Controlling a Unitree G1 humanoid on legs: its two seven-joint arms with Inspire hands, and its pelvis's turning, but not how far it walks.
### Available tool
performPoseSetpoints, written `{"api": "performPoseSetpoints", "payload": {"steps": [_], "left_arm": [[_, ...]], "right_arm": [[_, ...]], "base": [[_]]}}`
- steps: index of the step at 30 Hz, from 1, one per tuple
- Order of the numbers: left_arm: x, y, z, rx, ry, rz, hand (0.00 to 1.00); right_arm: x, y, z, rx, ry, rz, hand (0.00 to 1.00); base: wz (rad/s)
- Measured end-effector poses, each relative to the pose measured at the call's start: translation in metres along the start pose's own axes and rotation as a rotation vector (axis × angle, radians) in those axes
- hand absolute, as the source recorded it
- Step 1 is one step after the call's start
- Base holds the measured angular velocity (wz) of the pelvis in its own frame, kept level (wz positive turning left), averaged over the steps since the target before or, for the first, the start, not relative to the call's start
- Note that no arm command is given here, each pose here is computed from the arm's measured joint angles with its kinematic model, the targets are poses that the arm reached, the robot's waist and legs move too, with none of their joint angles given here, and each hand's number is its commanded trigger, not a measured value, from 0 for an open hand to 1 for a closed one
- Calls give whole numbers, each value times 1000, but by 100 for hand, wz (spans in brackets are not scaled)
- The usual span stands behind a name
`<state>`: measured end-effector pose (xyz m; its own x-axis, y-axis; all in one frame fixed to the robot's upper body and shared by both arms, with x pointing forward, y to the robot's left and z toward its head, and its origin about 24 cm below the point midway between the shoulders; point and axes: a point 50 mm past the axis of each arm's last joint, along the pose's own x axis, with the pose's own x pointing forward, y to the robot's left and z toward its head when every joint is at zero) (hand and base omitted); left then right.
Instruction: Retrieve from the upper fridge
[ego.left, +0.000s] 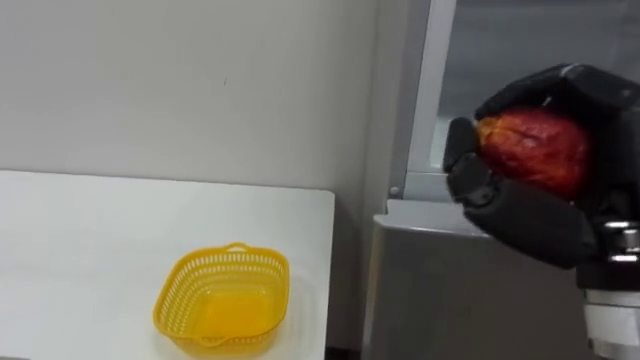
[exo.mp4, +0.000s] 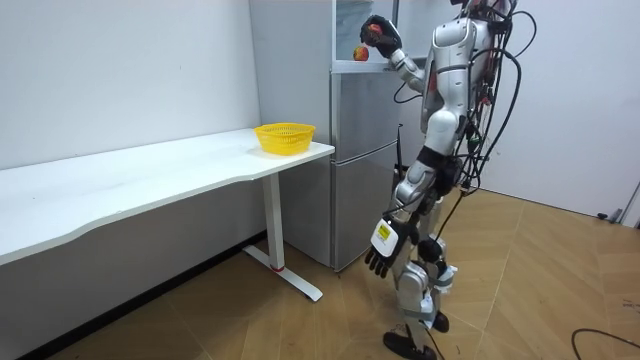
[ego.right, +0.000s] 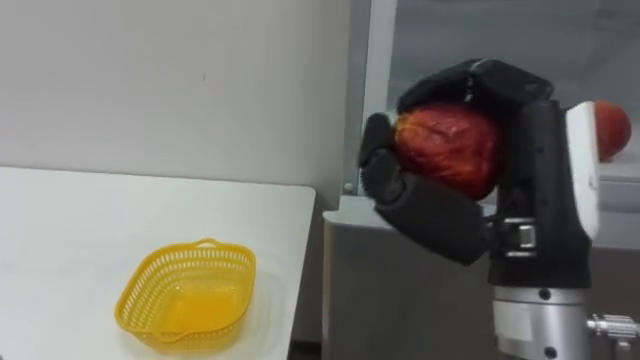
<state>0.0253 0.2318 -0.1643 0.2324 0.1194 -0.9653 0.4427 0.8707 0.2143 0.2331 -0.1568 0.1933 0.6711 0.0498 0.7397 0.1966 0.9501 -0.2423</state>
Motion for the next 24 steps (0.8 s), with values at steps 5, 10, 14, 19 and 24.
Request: {"api": "performPoseSetpoints", "payload": {"steps": [5,10,14,19,24], "left_arm": [[1,1,1,7,-4,-10,0],[2,3,3,9,-2,-20,0],[3,9,7,15,-3,-23,0],[3,10,5,18,4,-30,0],[3,9,3,34,14,-46,0]], "right_arm": [[-3,16,2,-21,-18,110,100],[-8,31,-2,-69,-11,209,100],[-4,46,-1,-84,-48,278,100],[0,62,-19,-130,-8,371,100],[2,67,-48,-218,91,420,100]], "base": [[0],[3],[11],[12],[18]]}}
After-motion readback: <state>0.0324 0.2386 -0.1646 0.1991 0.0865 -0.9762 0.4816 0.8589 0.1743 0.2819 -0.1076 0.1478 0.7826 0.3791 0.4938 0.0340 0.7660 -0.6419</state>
